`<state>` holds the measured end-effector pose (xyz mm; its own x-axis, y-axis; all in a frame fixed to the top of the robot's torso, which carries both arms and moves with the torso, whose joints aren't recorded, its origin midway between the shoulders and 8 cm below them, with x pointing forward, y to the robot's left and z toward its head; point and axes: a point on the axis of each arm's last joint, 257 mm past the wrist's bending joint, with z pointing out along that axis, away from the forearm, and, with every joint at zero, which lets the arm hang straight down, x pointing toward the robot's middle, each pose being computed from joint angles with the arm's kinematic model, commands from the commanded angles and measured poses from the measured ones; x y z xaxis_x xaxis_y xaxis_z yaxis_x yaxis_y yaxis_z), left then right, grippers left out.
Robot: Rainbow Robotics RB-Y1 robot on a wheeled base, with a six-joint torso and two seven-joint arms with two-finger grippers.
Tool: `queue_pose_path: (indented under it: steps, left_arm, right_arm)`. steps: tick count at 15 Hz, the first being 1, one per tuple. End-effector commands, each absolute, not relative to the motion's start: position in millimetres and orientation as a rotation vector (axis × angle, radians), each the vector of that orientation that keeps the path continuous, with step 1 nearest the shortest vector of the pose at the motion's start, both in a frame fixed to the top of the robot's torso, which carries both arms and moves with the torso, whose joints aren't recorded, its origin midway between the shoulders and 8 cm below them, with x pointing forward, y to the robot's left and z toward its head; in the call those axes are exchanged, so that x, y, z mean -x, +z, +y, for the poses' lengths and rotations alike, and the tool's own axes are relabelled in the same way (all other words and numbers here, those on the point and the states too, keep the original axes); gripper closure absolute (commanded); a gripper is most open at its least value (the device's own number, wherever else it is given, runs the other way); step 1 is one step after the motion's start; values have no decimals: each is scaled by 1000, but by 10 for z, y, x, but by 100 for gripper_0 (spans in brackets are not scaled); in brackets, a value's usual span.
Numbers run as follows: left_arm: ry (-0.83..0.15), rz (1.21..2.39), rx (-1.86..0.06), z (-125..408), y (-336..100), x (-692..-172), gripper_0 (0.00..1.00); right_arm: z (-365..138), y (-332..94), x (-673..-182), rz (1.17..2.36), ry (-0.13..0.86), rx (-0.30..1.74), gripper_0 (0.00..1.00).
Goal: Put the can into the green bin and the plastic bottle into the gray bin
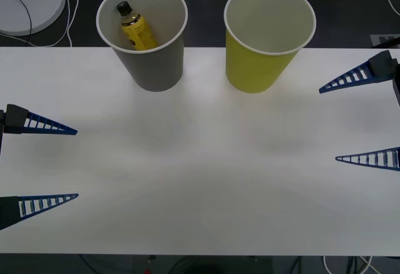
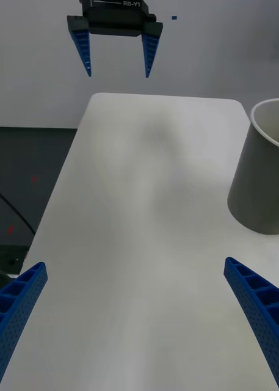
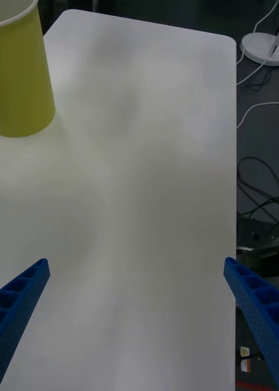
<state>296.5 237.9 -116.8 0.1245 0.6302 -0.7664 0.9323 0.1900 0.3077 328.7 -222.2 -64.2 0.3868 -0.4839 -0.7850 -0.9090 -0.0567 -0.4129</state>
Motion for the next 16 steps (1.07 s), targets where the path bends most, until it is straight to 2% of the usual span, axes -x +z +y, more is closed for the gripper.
queue_pose_path:
  steps: [1,8,16]
  left_arm:
    - [-434,1590,-1525,2379,-1168,-2965,0]
    - [-434,1590,-1525,2379,-1168,-2965,0]
    - [-434,1590,-1525,2379,-1168,-2965,0]
  right_arm:
    - [-2275,-734,-3110,1263,550,1691,0]
    - [-2351,-919,-2855,1351,547,1642,0]
    - [-2394,-971,-2807,1384,557,1628,0]
